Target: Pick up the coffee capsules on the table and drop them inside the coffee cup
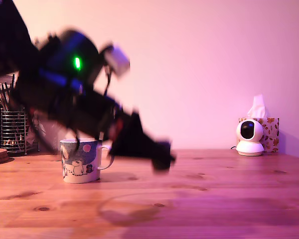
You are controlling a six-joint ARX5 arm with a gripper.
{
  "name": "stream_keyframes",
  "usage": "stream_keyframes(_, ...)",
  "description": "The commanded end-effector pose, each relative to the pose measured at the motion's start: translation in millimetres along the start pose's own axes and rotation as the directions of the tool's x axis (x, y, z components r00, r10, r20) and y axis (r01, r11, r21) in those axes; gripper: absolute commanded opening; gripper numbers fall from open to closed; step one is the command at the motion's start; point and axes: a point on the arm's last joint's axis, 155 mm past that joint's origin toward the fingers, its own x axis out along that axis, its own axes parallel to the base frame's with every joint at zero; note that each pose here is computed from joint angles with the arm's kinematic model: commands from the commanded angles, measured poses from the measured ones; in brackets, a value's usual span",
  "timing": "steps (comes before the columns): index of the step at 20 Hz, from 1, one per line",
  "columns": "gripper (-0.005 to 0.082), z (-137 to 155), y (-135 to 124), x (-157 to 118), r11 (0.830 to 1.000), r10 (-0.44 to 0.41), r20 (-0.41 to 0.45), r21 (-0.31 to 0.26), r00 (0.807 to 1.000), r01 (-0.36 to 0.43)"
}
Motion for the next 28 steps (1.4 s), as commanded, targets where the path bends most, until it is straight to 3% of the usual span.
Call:
stream_keyframes(1, 0.0264, 20, 8, -10, 0.999, 0.026, 0.042, 0.024, 0.999, -0.027)
stream_keyframes(10, 0.0264, 51, 60, -69, 0.976, 0.206, 0.132, 0.041, 0.97, -0.213)
stream_keyframes(14, 0.0264, 51, 84, -89, 0.957, 0.292, 0.138, -0.037, 0.946, -0.289)
stream_keyframes(15, 0.0264, 48, 92, -93, 0.946, 0.322, 0.129, -0.084, 0.938, -0.314)
stream_keyframes(18, 0.0264, 41, 112, -106, 0.912, 0.404, 0.104, -0.13, 0.909, -0.39)
stream_keyframes(23, 0.0264, 31, 143, -128, 0.824, 0.53, 0.058, -0.27, 0.846, -0.498)
stream_keyframes(28, 0.0264, 27, 167, -149, 0.74, 0.622, 0.023, -0.344, 0.783, -0.578)
